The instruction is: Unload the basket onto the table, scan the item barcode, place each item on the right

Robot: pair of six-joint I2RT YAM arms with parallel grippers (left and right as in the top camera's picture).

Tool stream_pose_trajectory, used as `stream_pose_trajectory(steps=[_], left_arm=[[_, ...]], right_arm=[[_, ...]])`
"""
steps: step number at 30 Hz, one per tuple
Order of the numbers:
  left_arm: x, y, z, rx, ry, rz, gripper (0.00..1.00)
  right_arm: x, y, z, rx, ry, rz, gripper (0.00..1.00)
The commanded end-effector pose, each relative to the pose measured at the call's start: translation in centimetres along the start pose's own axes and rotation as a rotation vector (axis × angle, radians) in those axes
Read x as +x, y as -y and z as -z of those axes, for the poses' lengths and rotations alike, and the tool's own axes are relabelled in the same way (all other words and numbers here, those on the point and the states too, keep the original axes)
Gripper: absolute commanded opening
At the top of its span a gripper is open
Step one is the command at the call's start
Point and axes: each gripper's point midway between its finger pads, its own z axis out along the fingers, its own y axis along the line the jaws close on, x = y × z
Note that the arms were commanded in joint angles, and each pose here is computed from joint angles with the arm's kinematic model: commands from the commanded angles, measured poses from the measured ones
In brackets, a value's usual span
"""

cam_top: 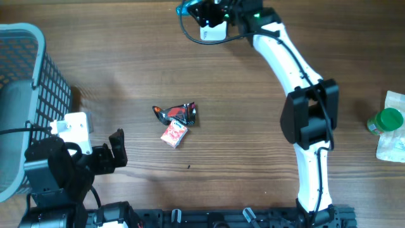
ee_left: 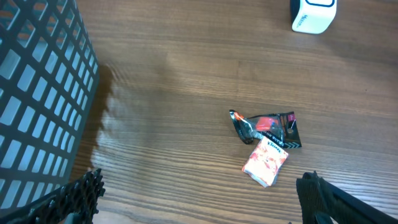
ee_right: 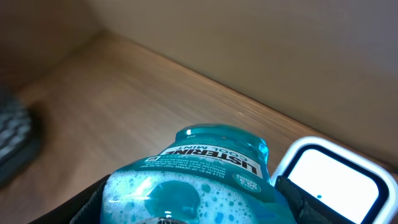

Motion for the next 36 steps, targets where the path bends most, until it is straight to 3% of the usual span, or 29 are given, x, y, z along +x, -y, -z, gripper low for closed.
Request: stream_pose_trajectory(steps=[1, 6, 12, 14, 24, 36], left_arm=[[0.0, 0.2, 0.0, 0.01, 0.002, 0.005, 1.0], [0.0, 0.2, 0.0, 0.01, 0.002, 0.005, 1.0], [0.0, 0.2, 0.0, 0.01, 0.002, 0.005, 1.0], [0.0, 0.2, 0.0, 0.009, 0.003, 0.005, 1.0], [0.0, 0.2, 0.0, 0.01, 0.003, 0.005, 1.0], [0.0, 0.2, 0.0, 0.01, 0.003, 0.005, 1.0]], right_arm=[[-2.0, -0.8, 3.3, -0.255, 0.095, 0.116, 0.38], [-1.3, -0.3, 4.4, -0.47, 0.193, 0.188, 0.38], [0.5, 0.3, 2.8, -0.538, 0.237, 0.234, 0.36], [0.7, 0.7, 2.5, -0.536, 0.252, 0.254, 0.3], [3.7, 4.1, 1.1, -0.496, 0.284, 0.309, 0.31], [3.3, 4.9, 1.3, -0.463, 0.322, 0.377, 0.23]])
